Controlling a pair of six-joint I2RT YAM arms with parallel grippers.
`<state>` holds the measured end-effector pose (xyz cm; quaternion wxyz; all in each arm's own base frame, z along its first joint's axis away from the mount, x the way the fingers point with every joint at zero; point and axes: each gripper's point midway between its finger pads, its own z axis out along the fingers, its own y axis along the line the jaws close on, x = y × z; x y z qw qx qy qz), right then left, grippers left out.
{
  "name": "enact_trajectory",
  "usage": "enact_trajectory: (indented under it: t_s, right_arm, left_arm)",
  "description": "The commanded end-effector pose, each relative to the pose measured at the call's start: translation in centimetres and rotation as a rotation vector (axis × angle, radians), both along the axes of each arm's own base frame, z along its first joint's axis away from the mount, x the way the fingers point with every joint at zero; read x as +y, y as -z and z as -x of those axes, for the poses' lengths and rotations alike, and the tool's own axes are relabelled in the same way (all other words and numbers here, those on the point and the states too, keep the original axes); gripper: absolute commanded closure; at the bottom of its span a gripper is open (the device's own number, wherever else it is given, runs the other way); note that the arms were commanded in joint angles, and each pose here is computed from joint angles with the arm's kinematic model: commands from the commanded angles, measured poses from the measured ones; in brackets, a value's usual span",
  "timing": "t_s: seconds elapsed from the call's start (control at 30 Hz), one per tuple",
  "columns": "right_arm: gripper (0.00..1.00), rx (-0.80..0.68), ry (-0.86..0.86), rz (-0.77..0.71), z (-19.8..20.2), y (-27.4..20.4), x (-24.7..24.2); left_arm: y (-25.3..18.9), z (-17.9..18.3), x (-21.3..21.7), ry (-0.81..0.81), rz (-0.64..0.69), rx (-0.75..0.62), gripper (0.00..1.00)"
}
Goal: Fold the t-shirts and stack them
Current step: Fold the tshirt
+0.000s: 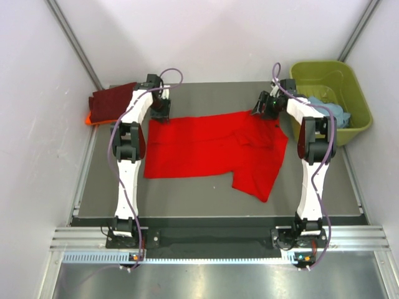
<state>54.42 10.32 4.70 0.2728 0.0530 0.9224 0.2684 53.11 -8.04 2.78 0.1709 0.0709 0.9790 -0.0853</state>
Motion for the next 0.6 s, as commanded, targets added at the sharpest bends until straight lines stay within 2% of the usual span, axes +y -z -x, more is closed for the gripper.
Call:
enact_trajectory:
  t_s: [0.0,0.33,0.57]
  right_arm:
    - [0.36,-0.056,0.014,0.015,-2.0,0.2,-0.1]
    - [0.36,-0.063,0.007,0.029,-1.7,0.3,-0.1]
    - [0.36,-0.115,0.049,0.069,-4.0,-0.3,-1.0]
  left_arm:
    - [5.3,-1.9,0.9,0.017,-0.055,-0.015,0.61]
    - [6.1,-3.6,1.7,0.003,-0.100,-0.062,0.55]
    - [6.5,-4.6,2.9,-0.025,-0.140,-0.091,0.55]
